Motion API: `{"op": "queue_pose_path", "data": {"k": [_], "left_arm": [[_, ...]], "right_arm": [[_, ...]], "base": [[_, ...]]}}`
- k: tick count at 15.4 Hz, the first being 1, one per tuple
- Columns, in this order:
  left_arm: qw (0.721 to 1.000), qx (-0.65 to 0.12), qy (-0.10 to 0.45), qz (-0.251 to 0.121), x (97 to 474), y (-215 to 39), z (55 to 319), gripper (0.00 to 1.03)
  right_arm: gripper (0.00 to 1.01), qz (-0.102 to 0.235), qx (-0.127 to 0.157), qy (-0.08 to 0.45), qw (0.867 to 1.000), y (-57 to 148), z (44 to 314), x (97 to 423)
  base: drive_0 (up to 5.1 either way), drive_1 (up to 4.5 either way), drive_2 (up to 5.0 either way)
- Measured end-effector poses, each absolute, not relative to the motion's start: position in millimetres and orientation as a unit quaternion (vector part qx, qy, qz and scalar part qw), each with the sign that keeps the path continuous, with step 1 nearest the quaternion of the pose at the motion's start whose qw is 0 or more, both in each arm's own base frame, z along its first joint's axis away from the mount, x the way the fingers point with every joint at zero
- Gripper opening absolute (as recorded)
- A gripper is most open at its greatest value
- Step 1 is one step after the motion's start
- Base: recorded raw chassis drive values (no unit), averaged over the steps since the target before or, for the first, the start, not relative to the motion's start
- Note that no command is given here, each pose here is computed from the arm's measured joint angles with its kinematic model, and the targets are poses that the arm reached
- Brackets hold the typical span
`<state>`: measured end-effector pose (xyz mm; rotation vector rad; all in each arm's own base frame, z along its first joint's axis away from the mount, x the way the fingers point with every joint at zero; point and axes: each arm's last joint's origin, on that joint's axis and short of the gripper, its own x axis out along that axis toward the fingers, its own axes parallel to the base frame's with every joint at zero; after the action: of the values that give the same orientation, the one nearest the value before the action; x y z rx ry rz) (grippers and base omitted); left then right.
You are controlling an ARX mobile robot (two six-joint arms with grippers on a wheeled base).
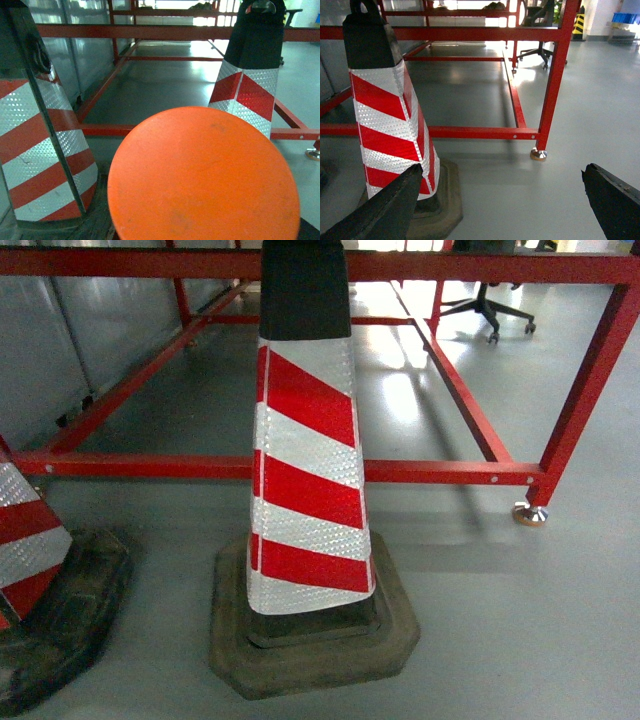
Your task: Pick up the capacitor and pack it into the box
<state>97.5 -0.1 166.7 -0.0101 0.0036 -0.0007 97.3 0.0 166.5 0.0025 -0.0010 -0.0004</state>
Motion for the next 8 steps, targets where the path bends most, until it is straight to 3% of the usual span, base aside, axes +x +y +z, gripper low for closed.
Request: {"op": "queue_pose_path", "data": {"k": [8], "left_arm": [[1.000,-0.002,0.003,0.000,97.5,-0.1,166.4,0.44]], "right_arm": [[0.98,0.001,0.000,-0.001,1.000,0.0,166.6,97.3]], "base": [[0.0,0.00,0.0]]}}
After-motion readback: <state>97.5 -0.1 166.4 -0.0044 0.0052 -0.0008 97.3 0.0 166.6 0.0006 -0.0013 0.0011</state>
